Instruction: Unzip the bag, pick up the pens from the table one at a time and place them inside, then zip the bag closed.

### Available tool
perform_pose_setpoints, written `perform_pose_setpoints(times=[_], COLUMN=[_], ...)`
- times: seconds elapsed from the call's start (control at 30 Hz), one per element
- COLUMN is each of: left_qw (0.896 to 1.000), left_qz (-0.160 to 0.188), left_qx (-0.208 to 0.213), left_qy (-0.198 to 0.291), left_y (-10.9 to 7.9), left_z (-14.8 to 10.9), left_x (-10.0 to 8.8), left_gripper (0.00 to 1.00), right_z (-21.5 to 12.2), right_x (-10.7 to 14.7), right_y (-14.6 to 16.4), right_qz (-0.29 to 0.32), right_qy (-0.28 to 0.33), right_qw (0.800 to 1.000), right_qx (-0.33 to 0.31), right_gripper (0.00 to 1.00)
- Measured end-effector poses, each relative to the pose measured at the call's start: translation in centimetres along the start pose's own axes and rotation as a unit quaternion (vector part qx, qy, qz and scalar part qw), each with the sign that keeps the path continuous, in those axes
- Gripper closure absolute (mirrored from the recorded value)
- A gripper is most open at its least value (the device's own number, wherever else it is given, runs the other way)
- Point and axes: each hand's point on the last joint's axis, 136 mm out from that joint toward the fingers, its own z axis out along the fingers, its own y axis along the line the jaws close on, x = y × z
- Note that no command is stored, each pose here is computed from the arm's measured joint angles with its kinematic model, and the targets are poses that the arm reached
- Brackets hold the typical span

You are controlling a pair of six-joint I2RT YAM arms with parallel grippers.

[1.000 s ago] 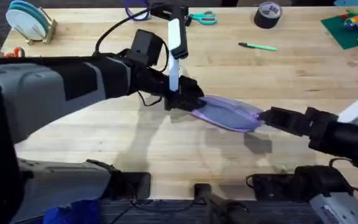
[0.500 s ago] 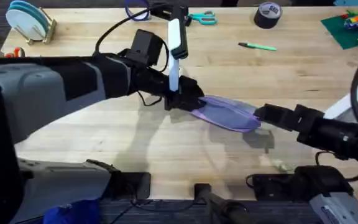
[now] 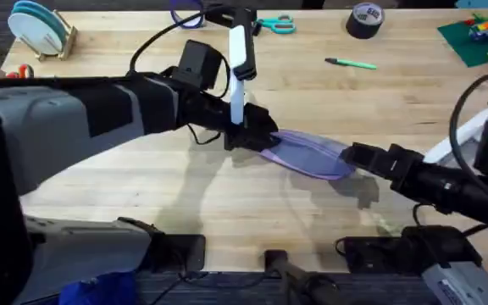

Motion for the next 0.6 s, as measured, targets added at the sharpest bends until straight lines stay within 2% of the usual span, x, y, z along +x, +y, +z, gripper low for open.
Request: perform_pose_setpoints(times=[0.33, 0.6], left_qw=[1.000, 1.000], left_qz=[0.000, 0.001], left_qx=[0.000, -0.001], left_qy=[0.000, 0.000], left_y=[0.0, 0.0], left_z=[0.0, 0.0], left_x=[0.0, 0.0], left_gripper=[0.957, 0.957], right_z=[1.2, 1.3], right_x=[0.5, -0.4], right_y=[-0.7, -0.3], right_qz=[0.037, 0.051], right_qy=[0.004, -0.014], right_qw=[0.999, 0.999], right_qx=[0.001, -0.009], right_gripper=[0.006, 0.006])
